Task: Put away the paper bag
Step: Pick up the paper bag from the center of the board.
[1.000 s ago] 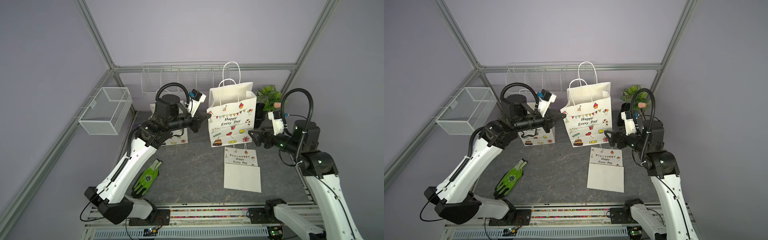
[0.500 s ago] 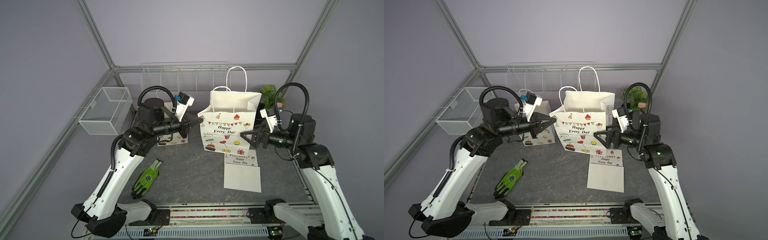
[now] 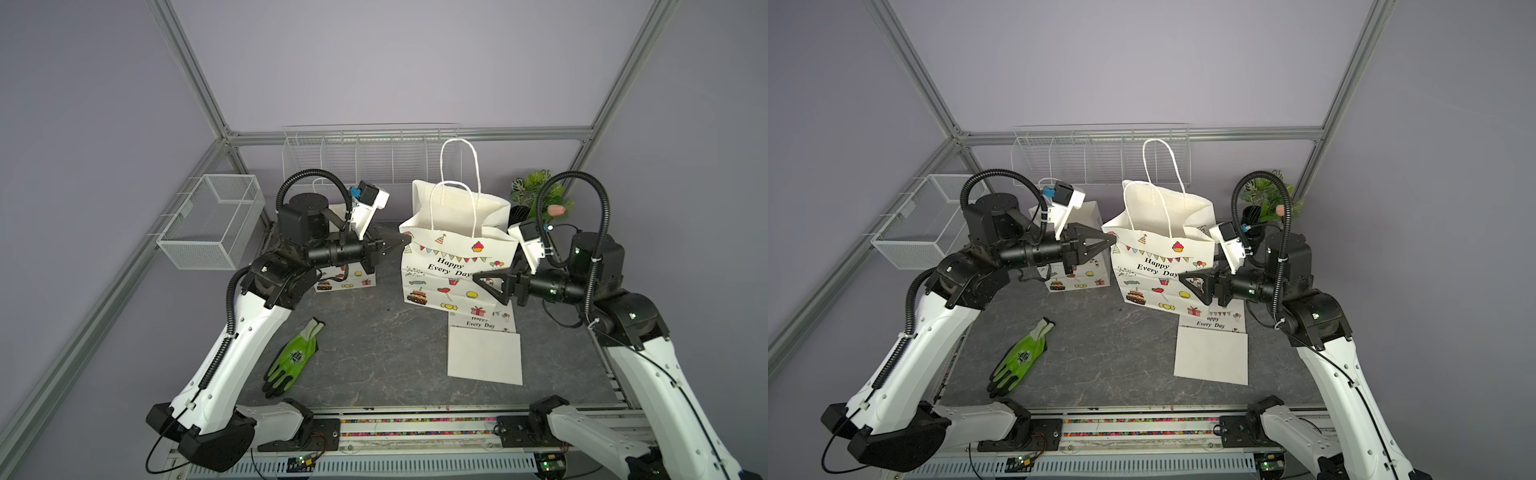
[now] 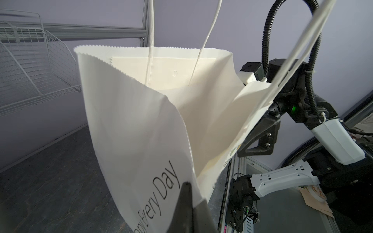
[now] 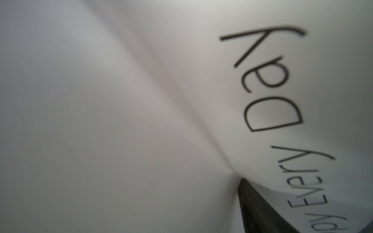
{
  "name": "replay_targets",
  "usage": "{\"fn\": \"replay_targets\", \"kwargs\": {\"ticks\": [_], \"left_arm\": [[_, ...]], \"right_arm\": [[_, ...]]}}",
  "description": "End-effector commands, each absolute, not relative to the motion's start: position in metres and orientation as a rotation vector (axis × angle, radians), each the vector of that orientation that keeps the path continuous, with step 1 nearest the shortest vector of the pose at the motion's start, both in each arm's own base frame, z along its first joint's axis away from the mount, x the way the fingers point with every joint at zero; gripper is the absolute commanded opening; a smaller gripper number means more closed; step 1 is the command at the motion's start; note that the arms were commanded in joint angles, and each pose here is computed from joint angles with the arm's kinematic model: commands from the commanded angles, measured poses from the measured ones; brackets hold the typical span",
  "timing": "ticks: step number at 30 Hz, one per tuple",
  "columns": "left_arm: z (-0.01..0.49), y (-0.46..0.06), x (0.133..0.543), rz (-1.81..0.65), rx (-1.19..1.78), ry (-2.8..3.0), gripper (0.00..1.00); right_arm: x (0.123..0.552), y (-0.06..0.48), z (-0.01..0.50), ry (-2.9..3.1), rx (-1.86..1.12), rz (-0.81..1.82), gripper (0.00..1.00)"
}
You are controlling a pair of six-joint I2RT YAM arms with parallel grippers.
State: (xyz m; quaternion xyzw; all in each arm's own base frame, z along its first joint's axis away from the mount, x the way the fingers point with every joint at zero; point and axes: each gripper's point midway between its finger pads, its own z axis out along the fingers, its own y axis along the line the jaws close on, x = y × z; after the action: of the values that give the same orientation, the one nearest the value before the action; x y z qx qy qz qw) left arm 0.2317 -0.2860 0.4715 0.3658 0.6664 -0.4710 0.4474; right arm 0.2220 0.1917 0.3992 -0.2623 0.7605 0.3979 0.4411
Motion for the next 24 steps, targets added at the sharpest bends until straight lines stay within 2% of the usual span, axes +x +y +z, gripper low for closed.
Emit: {"fn": "replay_targets", "kwargs": {"ticks": [1,7,12,13,15,17,19,21,22,24], "left_arm": [[0.490,-0.287,0.226,-1.204,0.922,1.589,0.00],[0.484,-0.287,0.230,-1.208,0.919,1.607,0.00],[0.483,-0.287,0.229,-1.215,0.920,1.610,0.01],[0.483,-0.287,0.229,-1.214,0.921,1.610,0.05],[0.483,-0.287,0.228,-1.216,0.920,1.607,0.18],[0.484,-0.286,0.228,-1.214,0.917,1.606,0.40],[0.484,-0.284,0.227,-1.203,0.906,1.608,0.71],[0.484,-0.279,0.228,-1.179,0.882,1.614,0.91],[0.482,-0.276,0.229,-1.164,0.864,1.622,0.98],[0.479,-0.269,0.228,-1.130,0.830,1.635,1.00]], "right_arm": [[0.223,0.185,0.402,1.869,-0.630,0.916,0.65],[0.222,0.179,0.414,1.815,-0.582,0.895,0.36],[0.218,0.183,0.422,1.792,-0.583,0.940,0.21],[0.218,0.183,0.423,1.788,-0.582,0.948,0.18],[0.216,0.184,0.426,1.781,-0.579,0.960,0.14],[0.215,0.184,0.429,1.772,-0.573,0.966,0.10],[0.215,0.182,0.432,1.771,-0.563,0.966,0.07],[0.214,0.181,0.433,1.780,-0.557,0.961,0.07],[0.214,0.180,0.434,1.782,-0.559,0.960,0.07],[0.213,0.179,0.435,1.782,-0.566,0.963,0.07]]}}
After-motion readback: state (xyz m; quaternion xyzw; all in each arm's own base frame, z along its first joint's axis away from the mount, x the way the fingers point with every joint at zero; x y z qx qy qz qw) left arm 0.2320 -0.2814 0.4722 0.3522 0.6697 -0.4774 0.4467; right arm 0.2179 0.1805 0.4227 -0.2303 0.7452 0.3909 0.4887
